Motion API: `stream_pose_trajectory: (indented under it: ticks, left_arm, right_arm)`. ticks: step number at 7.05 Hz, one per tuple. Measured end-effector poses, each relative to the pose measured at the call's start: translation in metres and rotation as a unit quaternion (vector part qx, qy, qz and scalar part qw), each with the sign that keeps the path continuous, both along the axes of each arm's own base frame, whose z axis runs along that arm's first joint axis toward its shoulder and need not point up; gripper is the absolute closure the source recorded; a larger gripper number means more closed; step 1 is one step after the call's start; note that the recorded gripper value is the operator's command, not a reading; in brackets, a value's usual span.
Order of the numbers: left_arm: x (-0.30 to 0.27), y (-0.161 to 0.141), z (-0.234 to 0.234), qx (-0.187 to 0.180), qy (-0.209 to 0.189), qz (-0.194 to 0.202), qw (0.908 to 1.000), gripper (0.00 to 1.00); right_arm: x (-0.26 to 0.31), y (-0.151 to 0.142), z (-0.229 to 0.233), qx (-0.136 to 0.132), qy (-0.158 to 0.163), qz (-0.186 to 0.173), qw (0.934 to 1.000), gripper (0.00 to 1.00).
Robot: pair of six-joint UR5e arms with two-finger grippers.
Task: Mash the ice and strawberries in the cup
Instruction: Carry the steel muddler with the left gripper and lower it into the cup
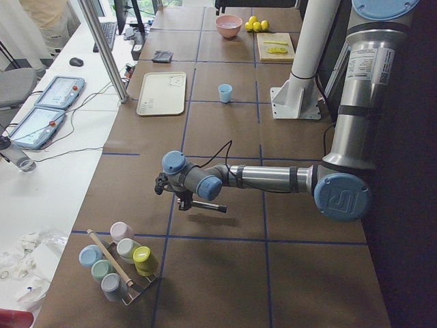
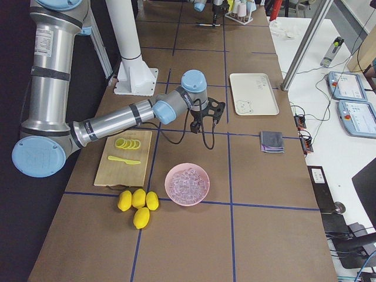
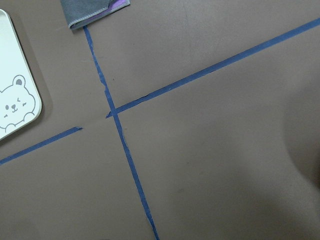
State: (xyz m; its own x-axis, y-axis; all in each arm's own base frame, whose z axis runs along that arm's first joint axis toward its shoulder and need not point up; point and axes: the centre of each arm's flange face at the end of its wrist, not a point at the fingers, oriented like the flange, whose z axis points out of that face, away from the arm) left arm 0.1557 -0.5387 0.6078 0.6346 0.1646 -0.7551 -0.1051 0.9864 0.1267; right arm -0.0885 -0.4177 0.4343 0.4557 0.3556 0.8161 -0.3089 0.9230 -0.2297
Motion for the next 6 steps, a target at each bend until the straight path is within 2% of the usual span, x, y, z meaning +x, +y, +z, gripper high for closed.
stream_pose_trajectory:
  ticks: [1,3,6]
  left_arm:
    - [0.010,0.002,-0.056,0.044,0.023,0.009,0.9987,1.00]
    - [0.060,0.027,-0.171,0.147,0.053,0.039,0.9869,1.00]
    - [0.170,0.056,-0.325,0.279,0.096,0.061,0.9535,0.98]
  right_arm:
    - [0.000,0.000,0.000,0.000,0.000,0.000,1.0000,0.00]
    - [0.003,0.001,-0.001,0.000,-0.001,0.003,1.0000,0.00]
    - [0.015,0.009,-0.005,0.002,-0.004,0.011,0.9999,0.00]
